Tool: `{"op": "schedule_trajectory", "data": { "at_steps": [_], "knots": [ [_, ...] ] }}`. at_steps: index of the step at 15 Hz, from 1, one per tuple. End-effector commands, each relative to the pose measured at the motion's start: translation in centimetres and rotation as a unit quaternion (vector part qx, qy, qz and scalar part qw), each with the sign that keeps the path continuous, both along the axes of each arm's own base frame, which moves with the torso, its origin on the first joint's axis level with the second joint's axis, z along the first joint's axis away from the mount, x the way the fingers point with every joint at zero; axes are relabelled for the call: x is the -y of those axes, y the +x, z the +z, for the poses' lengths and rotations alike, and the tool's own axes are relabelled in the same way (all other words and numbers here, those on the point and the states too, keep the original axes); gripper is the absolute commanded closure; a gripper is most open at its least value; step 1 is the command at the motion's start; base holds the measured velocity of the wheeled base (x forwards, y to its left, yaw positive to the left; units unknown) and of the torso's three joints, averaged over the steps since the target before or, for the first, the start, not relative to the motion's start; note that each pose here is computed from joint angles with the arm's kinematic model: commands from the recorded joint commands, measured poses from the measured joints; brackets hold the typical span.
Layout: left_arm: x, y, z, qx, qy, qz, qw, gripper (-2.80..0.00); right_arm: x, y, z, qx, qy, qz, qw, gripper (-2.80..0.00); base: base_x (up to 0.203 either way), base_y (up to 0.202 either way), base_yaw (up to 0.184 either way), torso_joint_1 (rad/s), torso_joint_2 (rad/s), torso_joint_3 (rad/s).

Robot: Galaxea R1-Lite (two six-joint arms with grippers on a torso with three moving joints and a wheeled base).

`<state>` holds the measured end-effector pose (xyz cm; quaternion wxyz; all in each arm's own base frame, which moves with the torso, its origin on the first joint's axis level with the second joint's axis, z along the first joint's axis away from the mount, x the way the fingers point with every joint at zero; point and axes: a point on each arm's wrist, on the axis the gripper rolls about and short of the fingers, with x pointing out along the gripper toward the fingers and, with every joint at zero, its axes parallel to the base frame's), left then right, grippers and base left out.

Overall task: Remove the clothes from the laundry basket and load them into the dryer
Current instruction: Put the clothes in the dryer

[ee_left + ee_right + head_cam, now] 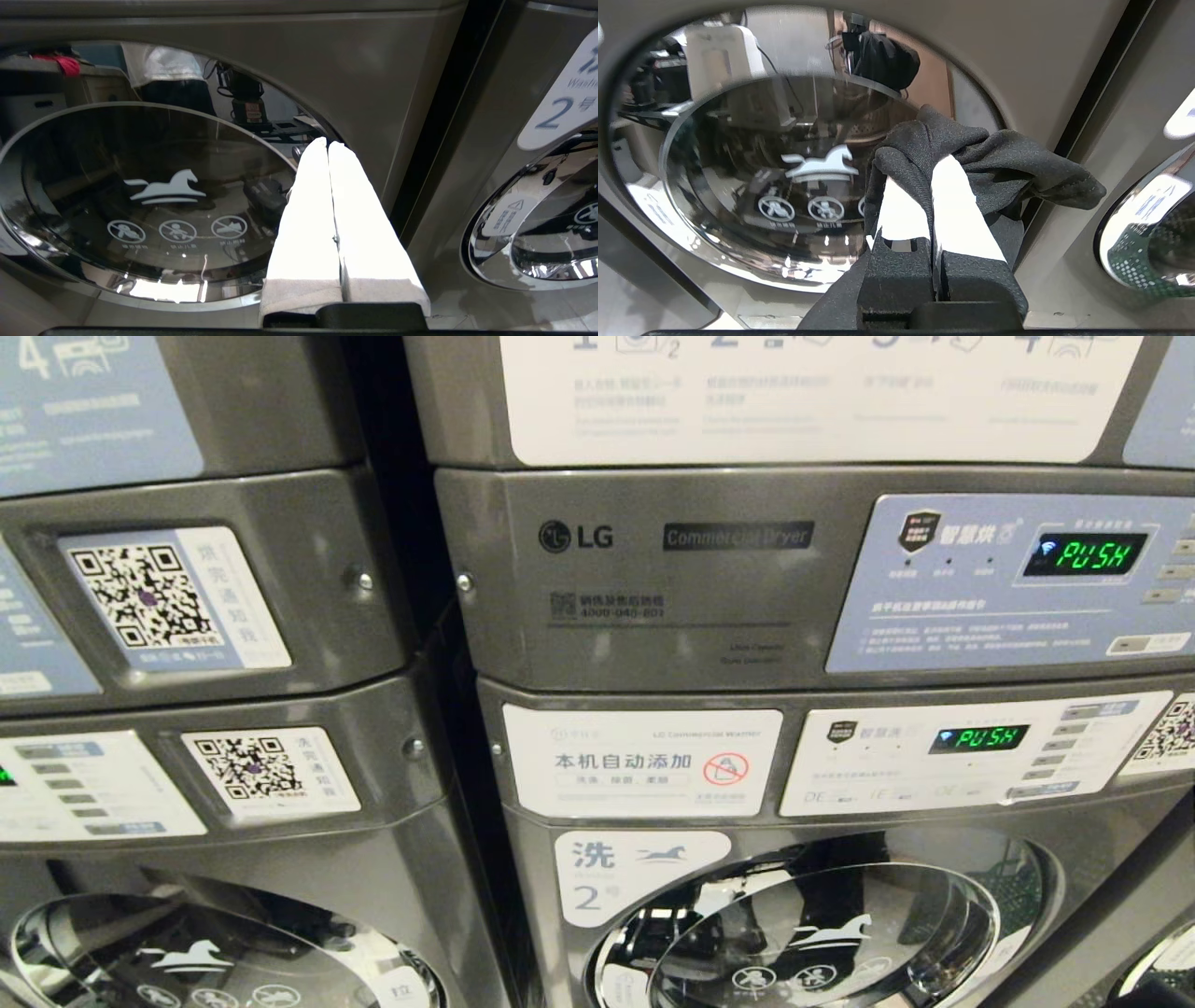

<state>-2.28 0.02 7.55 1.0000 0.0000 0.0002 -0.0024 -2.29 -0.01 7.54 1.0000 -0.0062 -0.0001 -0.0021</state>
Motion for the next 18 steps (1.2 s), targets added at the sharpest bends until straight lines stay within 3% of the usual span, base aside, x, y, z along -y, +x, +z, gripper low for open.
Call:
{"op": "schedule_trajectory", "data": {
  "at_steps": [1,18],
  "knots": [
    [0.0,0.0,0.0,0.0,0.0,0.0,1.0,0.0,0.0,-0.01,0.03,0.001,-0.001,0.001,1.0,0.0,0.0,0.0,0.0,0.171,-0.51,-0.313],
    [0.0,0.0,0.0,0.0,0.0,0.0,1.0,0.0,0.0,0.0,-0.01,0.0,-0.001,-0.001,1.0,0.0,0.0,0.0,0.0,0.219,-0.52,-0.305]
  ]
}}
